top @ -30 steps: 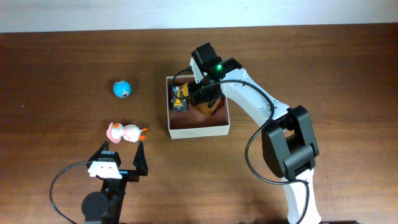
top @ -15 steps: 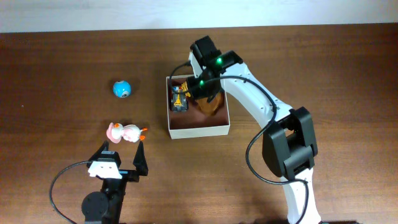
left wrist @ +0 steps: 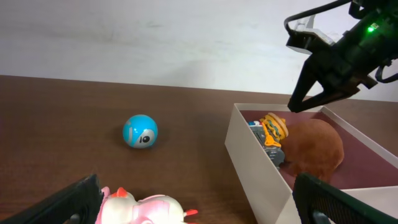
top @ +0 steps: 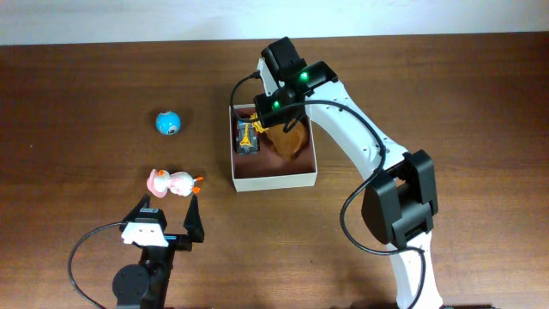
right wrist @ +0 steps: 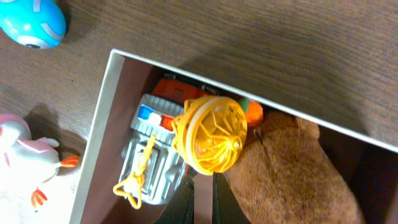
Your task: Pack container
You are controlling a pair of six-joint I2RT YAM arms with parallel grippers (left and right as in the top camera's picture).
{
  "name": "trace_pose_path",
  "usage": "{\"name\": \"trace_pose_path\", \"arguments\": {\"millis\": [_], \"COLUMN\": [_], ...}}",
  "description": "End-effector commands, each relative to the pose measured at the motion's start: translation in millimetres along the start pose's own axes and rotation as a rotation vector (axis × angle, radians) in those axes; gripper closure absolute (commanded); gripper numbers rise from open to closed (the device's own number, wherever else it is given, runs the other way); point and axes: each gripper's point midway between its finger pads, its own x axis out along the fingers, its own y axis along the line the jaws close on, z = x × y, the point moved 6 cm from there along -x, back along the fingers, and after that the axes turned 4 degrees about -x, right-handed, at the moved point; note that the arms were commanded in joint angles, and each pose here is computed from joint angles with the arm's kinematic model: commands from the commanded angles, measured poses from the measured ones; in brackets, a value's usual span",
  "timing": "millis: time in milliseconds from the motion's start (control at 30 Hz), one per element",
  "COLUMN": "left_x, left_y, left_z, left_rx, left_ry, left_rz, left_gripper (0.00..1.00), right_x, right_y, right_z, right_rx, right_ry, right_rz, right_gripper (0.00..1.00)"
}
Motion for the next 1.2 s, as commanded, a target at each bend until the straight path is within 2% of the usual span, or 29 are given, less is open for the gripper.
{"name": "trace_pose_path", "arguments": {"millis": [0, 133, 367, 467, 567, 733, 833, 967, 1033, 1133, 1167], "left_x": [0, 0, 0, 0, 0, 0, 0, 0, 0, 0, 0], "left_y": [1, 1, 1, 1, 1, 1, 1, 1, 0, 0, 0], "left_z": [-1, -1, -1, -1, -1, -1, -1, -1, 3, 5, 3], "left_rx": [0.012, 0.012, 0.012, 0.012, 0.012, 0.012, 0.012, 0.012, 0.014, 0.015, 0.014], "left_ry": [-0.002, -0.002, -0.002, -0.002, -0.002, -0.002, -0.002, -0.002, -0.021, -0.032, -0.025], "left_rz": [0.000, 0.000, 0.000, 0.000, 0.000, 0.000, 0.000, 0.000, -0.004, -0.007, -0.005], "left_gripper": [0.00, 0.00, 0.00, 0.00, 0.00, 0.00, 0.00, 0.00, 0.00, 0.00, 0.00], "right_x": [14, 6, -86, -120, -147, -185, -200, -220, -224, -227, -227], "right_y": [-4, -2, 1, -22, -61, -153, -194, -239, -247, -253, -254], "right_z": [0, 3, 18, 15, 6, -22, -39, -63, -69, -77, -78], "right_rx": [-0.014, -0.017, -0.010, 0.034, 0.113, 0.446, 0.576, 0.705, 0.729, 0.751, 0.754], "right_ry": [0.011, -0.003, -0.103, -0.116, -0.112, -0.094, -0.094, -0.100, -0.096, -0.076, -0.071], "right_rz": [-0.020, -0.014, -0.055, -0.158, -0.239, -0.317, -0.332, -0.346, -0.354, -0.372, -0.381], "right_gripper": [0.93, 0.93, 0.93, 0.83, 0.81, 0.77, 0.66, 0.46, 0.30, 0.00, 0.01]}}
